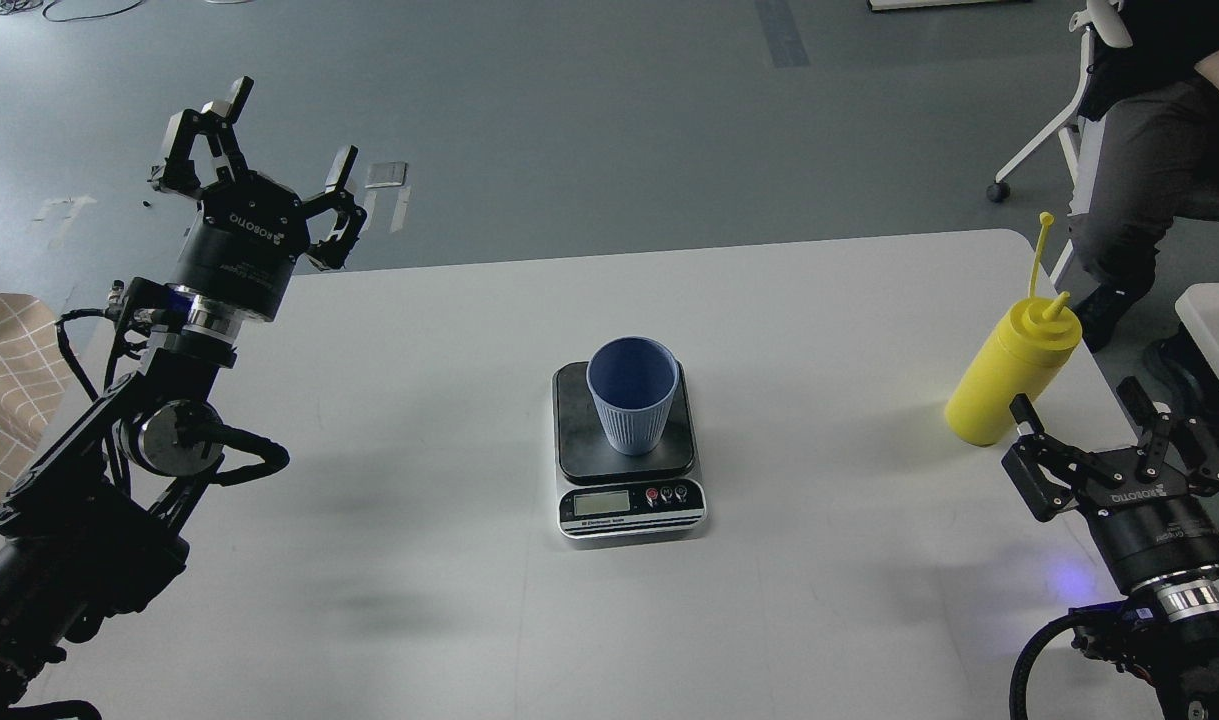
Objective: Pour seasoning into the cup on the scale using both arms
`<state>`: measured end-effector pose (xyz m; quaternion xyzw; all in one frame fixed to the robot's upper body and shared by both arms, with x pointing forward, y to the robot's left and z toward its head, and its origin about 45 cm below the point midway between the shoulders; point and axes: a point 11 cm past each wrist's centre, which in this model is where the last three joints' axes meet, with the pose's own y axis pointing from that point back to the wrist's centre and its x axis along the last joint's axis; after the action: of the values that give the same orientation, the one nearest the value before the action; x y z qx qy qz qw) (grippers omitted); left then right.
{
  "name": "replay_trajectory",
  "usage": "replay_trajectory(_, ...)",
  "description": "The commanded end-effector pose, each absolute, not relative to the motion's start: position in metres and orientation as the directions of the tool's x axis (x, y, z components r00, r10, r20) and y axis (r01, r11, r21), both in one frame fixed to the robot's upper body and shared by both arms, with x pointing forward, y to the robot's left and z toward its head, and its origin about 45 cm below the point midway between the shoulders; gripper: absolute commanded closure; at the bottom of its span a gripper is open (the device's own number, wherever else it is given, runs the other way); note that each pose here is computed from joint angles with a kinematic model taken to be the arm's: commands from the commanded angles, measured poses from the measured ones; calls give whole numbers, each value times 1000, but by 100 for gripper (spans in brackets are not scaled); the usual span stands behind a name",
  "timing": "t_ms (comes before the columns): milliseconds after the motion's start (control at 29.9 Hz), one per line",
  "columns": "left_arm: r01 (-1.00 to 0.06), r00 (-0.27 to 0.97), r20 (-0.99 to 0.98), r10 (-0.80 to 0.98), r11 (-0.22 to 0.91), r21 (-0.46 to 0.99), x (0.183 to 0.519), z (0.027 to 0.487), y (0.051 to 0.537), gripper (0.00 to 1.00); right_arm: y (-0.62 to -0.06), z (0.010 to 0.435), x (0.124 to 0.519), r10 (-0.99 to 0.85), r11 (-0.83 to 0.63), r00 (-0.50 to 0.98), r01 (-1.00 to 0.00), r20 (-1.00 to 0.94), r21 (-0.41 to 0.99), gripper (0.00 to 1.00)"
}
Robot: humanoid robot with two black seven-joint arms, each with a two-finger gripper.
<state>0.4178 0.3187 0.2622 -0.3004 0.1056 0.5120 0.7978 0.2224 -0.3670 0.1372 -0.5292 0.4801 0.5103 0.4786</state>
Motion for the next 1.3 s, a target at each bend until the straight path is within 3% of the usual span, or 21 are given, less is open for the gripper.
replay_trajectory(0,-881,453,-478,752,295,-370,418,262,318,2,-359,154,214,-27,-100,98,-990,-995,-95,0)
replay_trajectory(301,-881,452,-476,754,295,-370,418,262,319,2,-350,211,221,-84,-144,297,-948,-951,-283,0)
replay_trajectory(435,-878,457,-471,754,297,-376,419,265,319,2,-355,265,260,-200,-266,436,-886,-877,-380,0)
replay_trajectory(702,-873,464,-464,755,300,-385,421,270,318,2,-386,337,307,-477,-424,531,-837,-701,-346,0)
replay_trajectory(869,-850,500,-435,749,326,-414,431,289,309,2,-365,369,370,-604,-509,566,-816,-561,-275,0)
replay_trajectory(1104,-810,556,-359,749,393,-436,456,321,284,2,-302,368,444,-569,-571,560,-796,-602,-202,0)
replay_trajectory(1271,-797,567,-351,745,390,-461,468,336,274,2,-264,364,475,-528,-587,528,-793,-665,-163,0)
